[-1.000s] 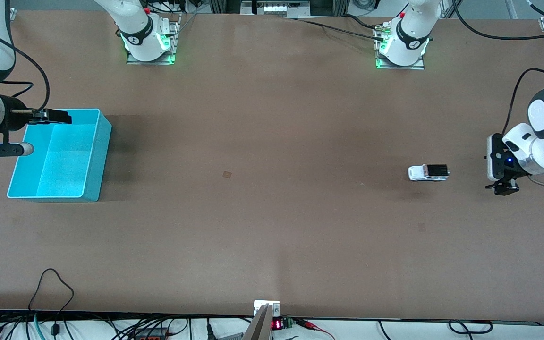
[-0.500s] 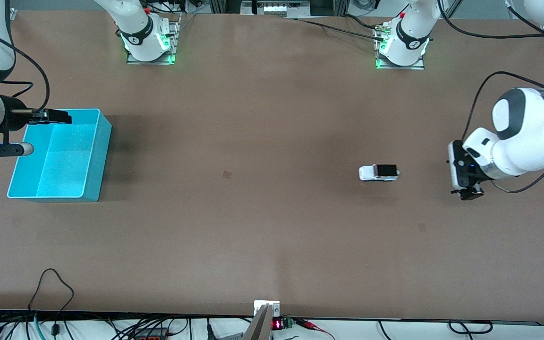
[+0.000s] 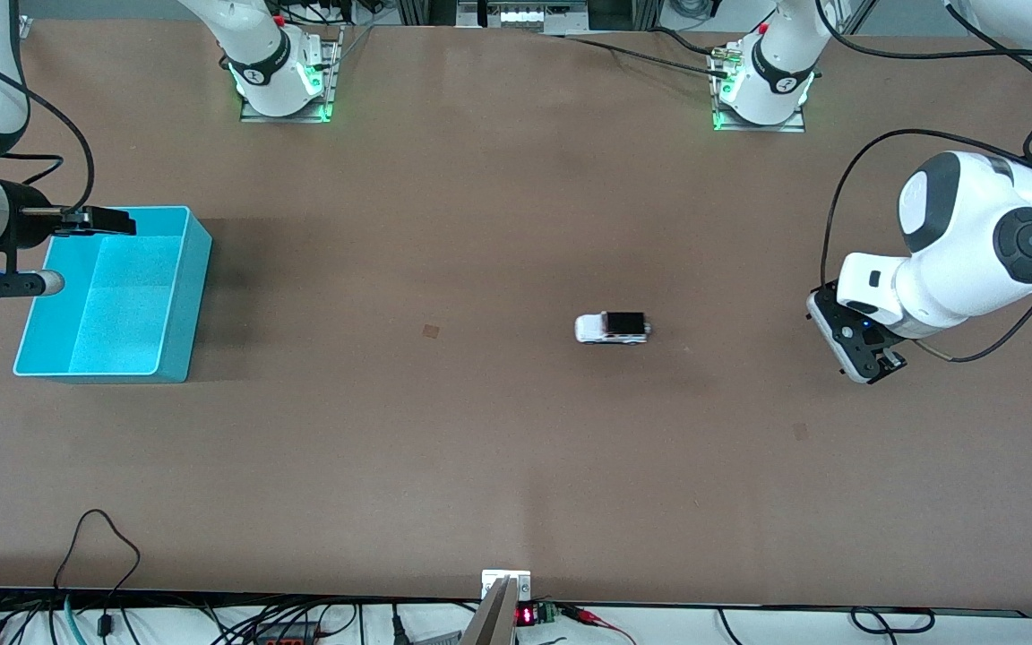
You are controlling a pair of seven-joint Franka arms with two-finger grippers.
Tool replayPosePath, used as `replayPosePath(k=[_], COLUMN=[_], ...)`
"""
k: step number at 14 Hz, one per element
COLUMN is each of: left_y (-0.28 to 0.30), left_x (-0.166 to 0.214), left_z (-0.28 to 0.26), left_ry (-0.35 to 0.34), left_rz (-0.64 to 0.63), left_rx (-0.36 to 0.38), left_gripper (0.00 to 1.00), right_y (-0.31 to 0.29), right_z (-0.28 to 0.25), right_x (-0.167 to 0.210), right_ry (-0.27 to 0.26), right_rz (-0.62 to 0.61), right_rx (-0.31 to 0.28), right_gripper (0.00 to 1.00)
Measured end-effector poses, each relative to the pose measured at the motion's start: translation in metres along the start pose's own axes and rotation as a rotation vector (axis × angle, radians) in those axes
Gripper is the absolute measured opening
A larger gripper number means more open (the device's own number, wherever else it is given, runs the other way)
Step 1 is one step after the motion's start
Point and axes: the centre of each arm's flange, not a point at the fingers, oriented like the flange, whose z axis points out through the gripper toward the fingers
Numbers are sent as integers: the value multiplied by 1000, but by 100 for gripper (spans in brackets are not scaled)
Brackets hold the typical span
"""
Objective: Wind and store white jeep toy
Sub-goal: 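Retract the left gripper while the jeep rolls toward the bin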
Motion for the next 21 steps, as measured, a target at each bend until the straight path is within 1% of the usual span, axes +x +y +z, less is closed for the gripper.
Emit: replayPosePath(k=[2, 4, 8, 11, 13, 16, 18, 21], left_y=[1, 0, -2, -10, -15, -25, -26, -18], left_x=[7, 7, 4, -10, -22, -44, -49, -46], left_z=[-11, -19, -27, -41, -62, -99, -120, -146], left_ry=[12, 19, 25, 49, 64, 58, 37, -7], left_rz=[-108, -249, -603, -818, -893, -973, -1017, -1094], left_rx=[19, 30, 41, 30, 23, -10, -19, -44], left_gripper=[100, 100, 100, 100, 100, 100, 100, 100], right_y=[0, 0, 0, 0, 0, 0, -2, -8], right_z=[0, 0, 0, 0, 0, 0, -2, -11], right_x=[0, 0, 0, 0, -1, -1, -1, -2], right_ry=[0, 0, 0, -3, -5, -4, 1, 26], right_rz=[0, 0, 0, 0, 0, -1, -3, -11], right_rx=[0, 0, 0, 0, 0, 2, 17, 60], right_gripper=[100, 100, 100, 100, 100, 100, 100, 100])
